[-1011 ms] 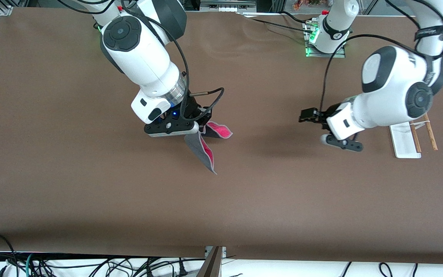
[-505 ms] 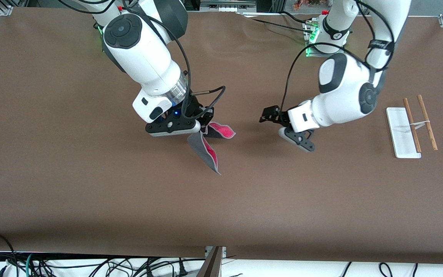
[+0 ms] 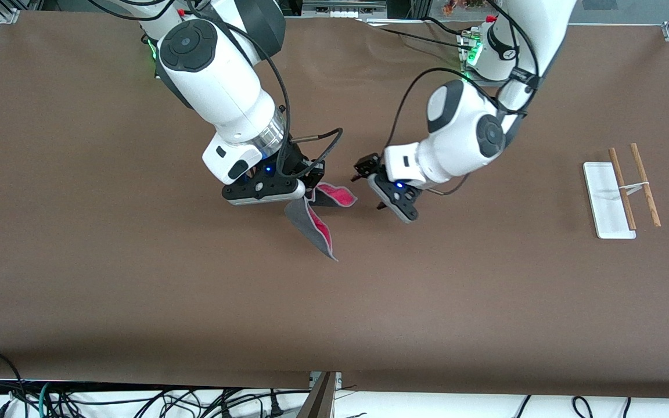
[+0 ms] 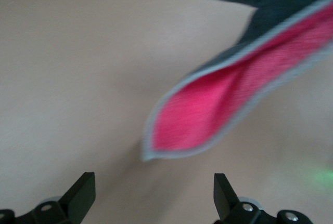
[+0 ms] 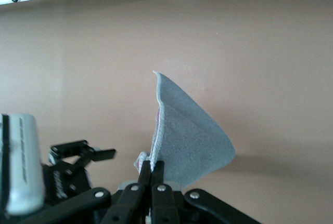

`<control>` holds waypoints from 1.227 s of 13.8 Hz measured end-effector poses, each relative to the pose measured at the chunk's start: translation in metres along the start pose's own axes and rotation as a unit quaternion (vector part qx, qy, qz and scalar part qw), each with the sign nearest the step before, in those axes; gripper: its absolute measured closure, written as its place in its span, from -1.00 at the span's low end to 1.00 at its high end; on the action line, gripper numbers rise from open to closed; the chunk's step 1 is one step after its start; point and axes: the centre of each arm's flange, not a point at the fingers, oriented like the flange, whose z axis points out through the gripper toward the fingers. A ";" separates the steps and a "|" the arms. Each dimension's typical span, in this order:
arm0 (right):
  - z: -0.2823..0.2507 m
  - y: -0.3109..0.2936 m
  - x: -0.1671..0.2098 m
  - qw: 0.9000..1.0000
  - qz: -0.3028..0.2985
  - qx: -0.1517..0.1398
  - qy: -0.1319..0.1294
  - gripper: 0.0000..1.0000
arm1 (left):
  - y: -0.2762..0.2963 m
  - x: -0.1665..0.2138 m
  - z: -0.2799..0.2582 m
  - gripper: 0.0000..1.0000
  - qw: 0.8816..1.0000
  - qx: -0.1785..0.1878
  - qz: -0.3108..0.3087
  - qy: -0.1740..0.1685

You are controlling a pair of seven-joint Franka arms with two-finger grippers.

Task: Pass towel and hang on rack
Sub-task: 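Carry the towel with the right gripper while the left gripper approaches it, then grasp the towel with the left gripper and open the right gripper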

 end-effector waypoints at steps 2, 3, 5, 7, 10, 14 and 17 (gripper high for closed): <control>0.000 0.000 0.000 1.000 0.000 0.000 0.000 0.96 | 0.013 0.002 0.007 -1.00 1.000 -0.004 0.006 0.005; 0.000 0.000 0.000 1.000 0.000 0.000 0.000 0.96 | 0.015 0.004 0.006 -1.00 1.000 -0.004 0.008 0.008; 0.000 0.000 0.000 1.000 0.000 0.001 0.001 0.96 | 0.019 0.009 0.002 -1.00 1.000 -0.004 0.012 0.015; 0.000 0.000 0.000 1.000 0.000 0.002 0.002 0.96 | 0.022 0.016 -0.004 -1.00 0.999 -0.002 0.016 0.028; -0.001 0.000 0.001 1.000 0.000 0.002 0.003 0.96 | 0.021 0.024 0.001 -1.00 0.999 -0.001 0.021 0.041; -0.001 -0.001 0.001 1.000 0.000 0.003 0.004 0.96 | 0.021 0.030 0.016 -0.75 0.998 -0.004 0.056 0.042; -0.001 -0.001 0.001 1.000 0.000 0.004 0.006 0.96 | 0.016 0.031 0.014 -0.09 0.997 -0.001 0.071 0.044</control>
